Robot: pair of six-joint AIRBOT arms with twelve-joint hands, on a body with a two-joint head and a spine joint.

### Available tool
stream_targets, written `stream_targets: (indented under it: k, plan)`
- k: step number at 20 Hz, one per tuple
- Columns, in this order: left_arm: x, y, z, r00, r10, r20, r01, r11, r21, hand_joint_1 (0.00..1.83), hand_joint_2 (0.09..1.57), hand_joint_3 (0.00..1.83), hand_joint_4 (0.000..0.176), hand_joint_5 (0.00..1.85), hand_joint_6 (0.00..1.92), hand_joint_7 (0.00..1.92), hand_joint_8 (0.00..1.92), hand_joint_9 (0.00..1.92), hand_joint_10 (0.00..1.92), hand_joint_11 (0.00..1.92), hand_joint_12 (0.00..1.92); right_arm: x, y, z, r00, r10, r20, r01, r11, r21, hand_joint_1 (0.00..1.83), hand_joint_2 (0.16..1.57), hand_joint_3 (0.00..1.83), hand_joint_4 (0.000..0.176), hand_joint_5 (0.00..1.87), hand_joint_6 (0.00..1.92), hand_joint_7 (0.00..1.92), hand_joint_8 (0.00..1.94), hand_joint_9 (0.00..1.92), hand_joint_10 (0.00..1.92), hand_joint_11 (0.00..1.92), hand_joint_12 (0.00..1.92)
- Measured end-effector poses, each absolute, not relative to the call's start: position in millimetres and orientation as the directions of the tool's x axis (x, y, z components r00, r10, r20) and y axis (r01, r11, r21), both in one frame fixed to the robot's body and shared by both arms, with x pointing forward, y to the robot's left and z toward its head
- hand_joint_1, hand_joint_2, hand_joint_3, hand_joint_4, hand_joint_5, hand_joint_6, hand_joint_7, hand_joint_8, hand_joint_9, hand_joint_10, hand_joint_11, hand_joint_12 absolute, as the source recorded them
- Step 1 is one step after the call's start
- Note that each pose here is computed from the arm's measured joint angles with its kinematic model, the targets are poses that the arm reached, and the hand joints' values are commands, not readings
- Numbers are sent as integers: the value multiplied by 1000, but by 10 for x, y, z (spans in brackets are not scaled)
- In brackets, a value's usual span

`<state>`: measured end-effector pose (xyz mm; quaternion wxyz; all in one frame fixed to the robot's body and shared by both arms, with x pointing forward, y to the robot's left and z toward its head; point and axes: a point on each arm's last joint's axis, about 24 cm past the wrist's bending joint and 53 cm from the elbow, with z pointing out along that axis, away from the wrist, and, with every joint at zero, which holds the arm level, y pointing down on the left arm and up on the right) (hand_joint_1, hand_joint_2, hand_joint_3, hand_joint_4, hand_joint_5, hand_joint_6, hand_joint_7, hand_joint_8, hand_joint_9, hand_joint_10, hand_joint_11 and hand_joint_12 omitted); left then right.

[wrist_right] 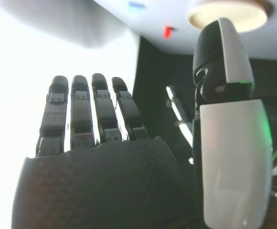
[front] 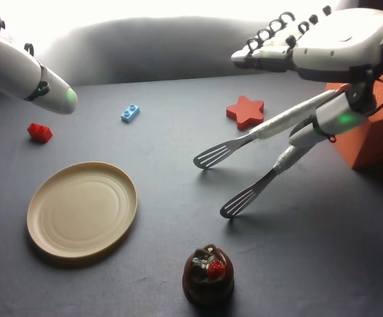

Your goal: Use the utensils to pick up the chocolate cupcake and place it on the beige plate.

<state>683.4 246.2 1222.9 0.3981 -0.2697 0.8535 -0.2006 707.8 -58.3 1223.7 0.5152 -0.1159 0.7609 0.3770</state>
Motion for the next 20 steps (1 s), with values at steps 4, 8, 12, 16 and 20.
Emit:
stream_targets:
  k: [4, 8, 12, 16, 20]
  plan:
    - [6830, 2471, 12221, -538, -620, -571, -304, 775, -554, 274, 1108, 0, 0, 73, 4, 81, 4, 88, 2, 0, 211, 7023, -505, 12227, -462, 207, -862, -578, 667, 470, 890, 1016, 3, 0, 0, 0, 0, 0, 0, 0, 0, 0]
    - [6827, 2462, 12221, -539, -620, -570, -303, 774, -555, 245, 1113, 1, 0, 72, 2, 70, 0, 87, 1, 0, 217, 7019, -501, 12231, -458, 200, -866, -583, 668, 463, 841, 1044, 13, 0, 0, 0, 0, 0, 0, 0, 0, 0]
    - [6805, 2435, 12215, -544, -616, -569, -302, 777, -552, 241, 1115, 0, 0, 74, 1, 96, 5, 105, 4, 0, 262, 7054, -527, 12221, -435, 184, -881, -584, 688, 432, 816, 1053, 13, 0, 0, 0, 0, 0, 0, 0, 0, 0]
    - [6803, 2431, 12215, -545, -616, -569, -301, 777, -552, 268, 1110, 1, 0, 62, 0, 94, 1, 115, 1, 0, 262, 7071, -540, 12219, -443, 200, -874, -570, 690, 447, 847, 1053, 8, 0, 0, 0, 0, 0, 0, 0, 0, 0]
    - [6803, 2431, 12215, -545, -616, -569, -301, 777, -552, 268, 1116, 0, 0, 62, 4, 87, 4, 113, 4, 0, 241, 7040, -529, 12224, -445, 198, -873, -574, 686, 448, 830, 1057, 7, 0, 0, 0, 0, 0, 0, 0, 0, 0]
